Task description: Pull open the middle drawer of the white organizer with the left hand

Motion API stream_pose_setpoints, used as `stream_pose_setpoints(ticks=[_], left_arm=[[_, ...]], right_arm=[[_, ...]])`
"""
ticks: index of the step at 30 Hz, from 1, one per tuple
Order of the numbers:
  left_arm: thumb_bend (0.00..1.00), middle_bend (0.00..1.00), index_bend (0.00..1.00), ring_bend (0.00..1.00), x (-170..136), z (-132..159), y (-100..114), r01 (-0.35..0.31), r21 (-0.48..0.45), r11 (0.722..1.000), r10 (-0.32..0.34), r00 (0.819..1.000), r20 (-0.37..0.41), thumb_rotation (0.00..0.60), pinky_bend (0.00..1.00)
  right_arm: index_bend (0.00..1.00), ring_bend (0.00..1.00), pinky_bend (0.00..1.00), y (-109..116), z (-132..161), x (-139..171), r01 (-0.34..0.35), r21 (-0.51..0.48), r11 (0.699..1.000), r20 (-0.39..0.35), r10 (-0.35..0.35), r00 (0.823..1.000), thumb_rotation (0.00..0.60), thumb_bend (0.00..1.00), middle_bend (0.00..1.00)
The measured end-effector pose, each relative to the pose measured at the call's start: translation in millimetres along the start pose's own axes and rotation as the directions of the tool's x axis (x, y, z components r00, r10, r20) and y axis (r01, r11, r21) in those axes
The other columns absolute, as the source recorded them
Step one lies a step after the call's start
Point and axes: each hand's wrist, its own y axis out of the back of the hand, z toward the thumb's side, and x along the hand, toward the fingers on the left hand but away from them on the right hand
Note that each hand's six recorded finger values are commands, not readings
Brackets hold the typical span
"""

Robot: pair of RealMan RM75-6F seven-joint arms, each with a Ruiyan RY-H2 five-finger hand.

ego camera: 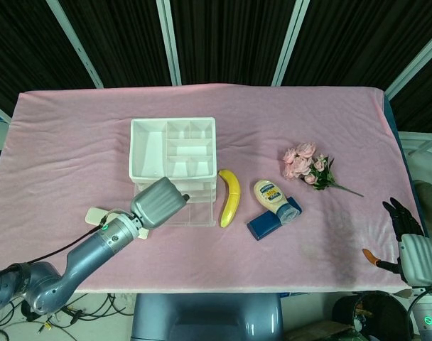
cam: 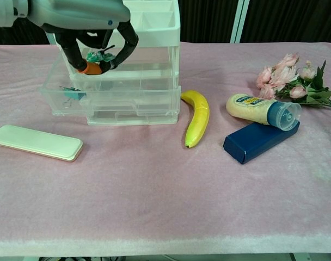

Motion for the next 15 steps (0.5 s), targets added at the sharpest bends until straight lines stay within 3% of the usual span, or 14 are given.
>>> stream_pose_setpoints(ticks=[8,15], left_arm=[[0.34,1.00,0.55,1.00,-17,-16,34,-0.085,-0.024,0.996,0.083,0.995,-0.054,0.600,1.00],[0.35,1.00,0.55,1.00,-54,-53,41,-0.099,-0.010,0.995,0.096,0.983,-0.158,0.600,1.00]], right_arm=[[0.00,0.00,0.12,1,0,0,0.004,-0.001,1.000,0.000,-0.004,1.000,0.600,0.08,0.00],[0.00,0.00,0.12,0,1,1,0.001,0.002,1.000,-0.003,-0.001,1.000,0.600,0.08,0.00]])
